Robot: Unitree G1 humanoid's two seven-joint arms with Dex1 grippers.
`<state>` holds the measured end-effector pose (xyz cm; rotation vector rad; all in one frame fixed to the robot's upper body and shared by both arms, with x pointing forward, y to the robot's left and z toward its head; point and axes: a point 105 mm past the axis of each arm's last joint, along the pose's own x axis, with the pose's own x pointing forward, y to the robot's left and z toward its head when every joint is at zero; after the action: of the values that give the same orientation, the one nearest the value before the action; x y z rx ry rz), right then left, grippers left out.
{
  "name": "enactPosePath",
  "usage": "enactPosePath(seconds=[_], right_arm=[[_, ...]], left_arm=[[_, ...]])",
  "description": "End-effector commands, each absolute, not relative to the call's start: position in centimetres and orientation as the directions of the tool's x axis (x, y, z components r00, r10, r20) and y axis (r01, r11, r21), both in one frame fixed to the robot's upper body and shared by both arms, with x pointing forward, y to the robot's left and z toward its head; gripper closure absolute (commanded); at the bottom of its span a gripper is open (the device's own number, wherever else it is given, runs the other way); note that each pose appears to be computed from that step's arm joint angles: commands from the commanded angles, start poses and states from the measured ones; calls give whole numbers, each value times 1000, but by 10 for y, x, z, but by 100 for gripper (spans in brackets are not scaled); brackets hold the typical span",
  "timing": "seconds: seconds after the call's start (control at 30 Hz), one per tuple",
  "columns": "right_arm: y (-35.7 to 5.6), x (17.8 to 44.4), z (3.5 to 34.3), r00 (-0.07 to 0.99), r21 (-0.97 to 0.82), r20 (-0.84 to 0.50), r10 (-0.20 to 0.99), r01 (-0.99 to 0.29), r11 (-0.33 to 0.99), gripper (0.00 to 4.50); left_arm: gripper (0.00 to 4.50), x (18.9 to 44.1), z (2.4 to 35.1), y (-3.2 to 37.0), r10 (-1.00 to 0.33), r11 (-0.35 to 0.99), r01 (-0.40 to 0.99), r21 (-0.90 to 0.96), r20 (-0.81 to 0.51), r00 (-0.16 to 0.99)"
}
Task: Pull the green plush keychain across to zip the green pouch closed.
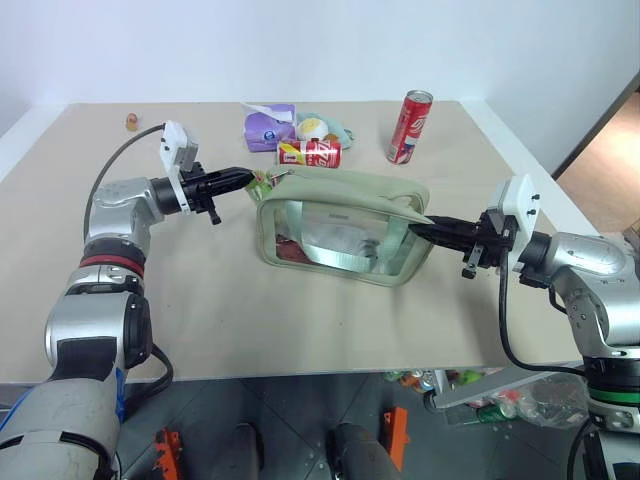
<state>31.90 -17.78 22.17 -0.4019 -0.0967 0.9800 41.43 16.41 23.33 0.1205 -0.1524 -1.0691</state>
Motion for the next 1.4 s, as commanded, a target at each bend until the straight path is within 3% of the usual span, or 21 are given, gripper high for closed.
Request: enactPosePath(seconds=[0.03, 0.17, 0.33, 0.47, 0.6, 0.9, 1.23, 1.4], right_arm=[[-175, 319, 230, 549, -407, -81, 832, -780, 475, 450], [-174, 320, 229, 545, -407, -84, 834, -783, 470, 450], [-174, 320, 229, 546, -408, -83, 834, -782, 472, 450], [-177, 319, 227, 552, -403, -86, 830, -781, 478, 450], [-178, 321, 227, 554, -404, -87, 828, -779, 479, 450], [-175, 323, 227, 551, -407, -82, 830, -779, 477, 450], [-176, 322, 227, 565, -412, -74, 822, -768, 491, 450], [-174, 322, 226, 564, -413, -68, 823, -767, 492, 450]], left_arm=[[443, 410, 245, 171, -878, 479, 853, 206, 101, 468], [443, 406, 251, 175, -881, 473, 853, 221, 111, 459], [443, 398, 282, 176, -884, 466, 837, 286, 175, 433], [443, 384, 321, 156, -899, 438, 800, 410, 224, 377], [443, 375, 334, 129, -922, 387, 796, 466, 228, 314], [443, 363, 321, 73, -982, 190, 835, 516, 86, 170], [443, 357, 300, 60, -992, 31, 891, 453, -94, 82], [292, 364, 305, 60, -990, 68, 888, 455, -83, 119]])
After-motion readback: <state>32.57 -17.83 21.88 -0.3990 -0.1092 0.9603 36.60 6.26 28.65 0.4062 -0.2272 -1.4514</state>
